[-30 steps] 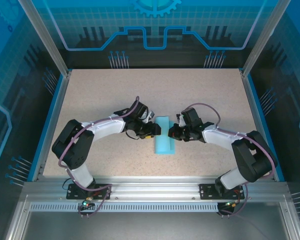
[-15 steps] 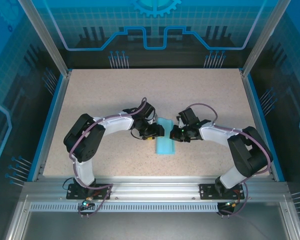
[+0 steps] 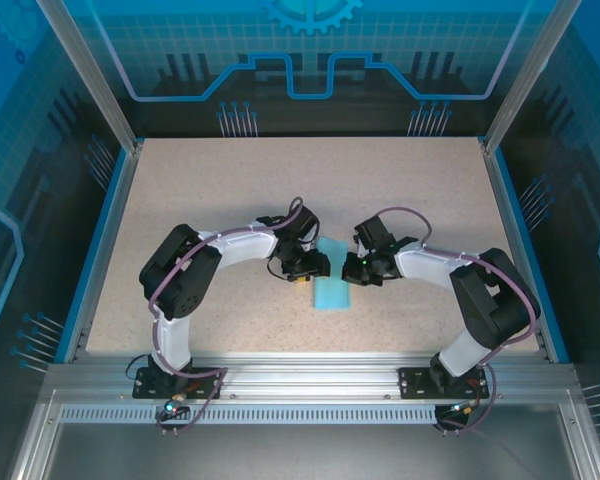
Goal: Fold a paper plane with a square sheet of paper (fold left side to right side)
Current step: Hold the square sheet of paper at the center of the table.
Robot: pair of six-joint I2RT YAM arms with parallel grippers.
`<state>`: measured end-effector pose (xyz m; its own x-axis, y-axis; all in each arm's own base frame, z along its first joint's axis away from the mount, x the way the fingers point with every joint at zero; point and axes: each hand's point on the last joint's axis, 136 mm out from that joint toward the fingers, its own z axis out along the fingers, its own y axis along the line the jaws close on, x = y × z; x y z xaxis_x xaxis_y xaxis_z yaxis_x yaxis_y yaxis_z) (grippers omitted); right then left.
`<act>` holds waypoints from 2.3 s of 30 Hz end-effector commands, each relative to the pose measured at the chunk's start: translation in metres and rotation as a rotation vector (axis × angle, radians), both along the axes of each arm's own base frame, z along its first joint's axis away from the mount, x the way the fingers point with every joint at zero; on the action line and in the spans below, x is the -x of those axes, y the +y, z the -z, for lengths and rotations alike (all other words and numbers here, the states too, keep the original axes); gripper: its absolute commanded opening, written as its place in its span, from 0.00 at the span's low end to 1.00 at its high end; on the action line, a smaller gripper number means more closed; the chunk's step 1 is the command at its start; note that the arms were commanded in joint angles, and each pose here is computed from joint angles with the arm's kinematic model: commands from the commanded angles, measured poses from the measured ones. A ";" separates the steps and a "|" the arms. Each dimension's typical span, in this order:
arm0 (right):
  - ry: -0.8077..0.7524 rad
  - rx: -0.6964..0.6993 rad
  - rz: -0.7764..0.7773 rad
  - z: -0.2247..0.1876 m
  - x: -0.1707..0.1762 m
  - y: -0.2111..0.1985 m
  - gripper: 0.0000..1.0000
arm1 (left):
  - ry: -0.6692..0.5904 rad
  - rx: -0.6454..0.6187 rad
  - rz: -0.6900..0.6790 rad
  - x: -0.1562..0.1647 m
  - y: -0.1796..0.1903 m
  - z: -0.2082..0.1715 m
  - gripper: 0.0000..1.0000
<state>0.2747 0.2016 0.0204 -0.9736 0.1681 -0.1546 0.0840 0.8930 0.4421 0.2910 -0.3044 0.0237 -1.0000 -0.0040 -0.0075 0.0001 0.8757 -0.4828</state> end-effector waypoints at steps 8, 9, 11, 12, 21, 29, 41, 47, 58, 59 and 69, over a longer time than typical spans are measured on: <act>-0.035 0.037 -0.009 -0.010 -0.001 -0.004 0.23 | 0.061 -0.127 -0.002 0.013 0.003 0.028 0.55; -0.045 0.044 -0.003 -0.012 -0.002 -0.006 0.25 | 0.063 -0.130 -0.001 0.013 0.002 0.029 0.55; -0.065 0.069 0.017 -0.017 -0.002 -0.014 0.29 | 0.070 -0.136 0.002 0.015 0.001 0.032 0.55; -0.077 0.083 0.030 -0.019 -0.002 -0.018 0.32 | 0.073 -0.139 0.004 0.015 0.001 0.033 0.55; -0.197 0.123 0.178 -0.044 0.000 -0.058 0.52 | 0.096 -0.161 -0.009 0.017 0.001 0.041 0.56; -0.208 0.127 0.221 -0.049 0.008 -0.076 0.60 | 0.132 -0.159 -0.023 0.018 -0.002 0.049 0.56; -0.204 0.111 0.207 -0.048 0.011 -0.073 0.61 | 0.135 -0.164 -0.022 0.018 -0.002 0.050 0.57; -0.200 0.111 0.199 -0.047 0.010 -0.072 0.61 | 0.134 -0.172 -0.014 0.019 0.000 0.050 0.56; -0.199 0.117 0.195 -0.046 0.010 -0.073 0.61 | 0.130 -0.177 0.002 0.020 0.000 0.049 0.52; -0.198 0.116 0.195 -0.046 0.011 -0.072 0.61 | 0.130 -0.176 0.000 0.019 0.000 0.049 0.53; -0.192 0.113 0.188 -0.045 0.011 -0.071 0.61 | 0.144 -0.155 -0.009 0.020 -0.005 0.051 0.54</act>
